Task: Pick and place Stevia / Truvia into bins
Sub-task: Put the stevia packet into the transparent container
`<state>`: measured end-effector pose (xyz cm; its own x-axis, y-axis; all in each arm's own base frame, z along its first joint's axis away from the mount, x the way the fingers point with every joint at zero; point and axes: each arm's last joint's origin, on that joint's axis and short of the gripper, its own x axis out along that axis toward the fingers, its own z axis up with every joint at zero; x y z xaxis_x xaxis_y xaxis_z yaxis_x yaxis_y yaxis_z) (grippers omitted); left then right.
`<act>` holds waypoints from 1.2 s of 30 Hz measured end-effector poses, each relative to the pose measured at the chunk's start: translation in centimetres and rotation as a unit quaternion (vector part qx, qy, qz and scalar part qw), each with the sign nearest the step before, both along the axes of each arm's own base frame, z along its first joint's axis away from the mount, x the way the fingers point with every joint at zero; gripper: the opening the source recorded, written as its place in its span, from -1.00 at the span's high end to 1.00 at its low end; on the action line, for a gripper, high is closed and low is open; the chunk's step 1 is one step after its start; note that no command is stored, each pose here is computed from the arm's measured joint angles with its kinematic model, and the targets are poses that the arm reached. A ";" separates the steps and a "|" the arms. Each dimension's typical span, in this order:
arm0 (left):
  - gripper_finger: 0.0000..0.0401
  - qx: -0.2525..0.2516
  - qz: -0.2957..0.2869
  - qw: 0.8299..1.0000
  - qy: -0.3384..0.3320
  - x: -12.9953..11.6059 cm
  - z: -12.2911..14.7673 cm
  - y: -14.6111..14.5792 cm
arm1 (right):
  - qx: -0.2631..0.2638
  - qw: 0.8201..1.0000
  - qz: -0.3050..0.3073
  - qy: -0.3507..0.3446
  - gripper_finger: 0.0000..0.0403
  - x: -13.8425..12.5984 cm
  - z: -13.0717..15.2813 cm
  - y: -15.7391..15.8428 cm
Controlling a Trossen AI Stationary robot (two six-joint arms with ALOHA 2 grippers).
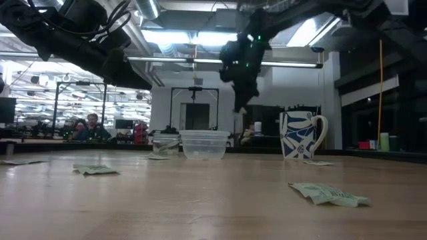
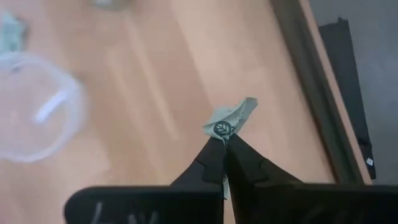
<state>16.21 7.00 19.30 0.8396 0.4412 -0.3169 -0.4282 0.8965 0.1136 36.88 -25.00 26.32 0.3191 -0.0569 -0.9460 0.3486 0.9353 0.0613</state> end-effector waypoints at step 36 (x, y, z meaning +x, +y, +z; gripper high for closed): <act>0.97 0.000 -0.001 1.000 0.000 0.0 0.0 0.0 | -0.080 0.897 0.196 -0.388 1.00 -7.7 -4.7 15.2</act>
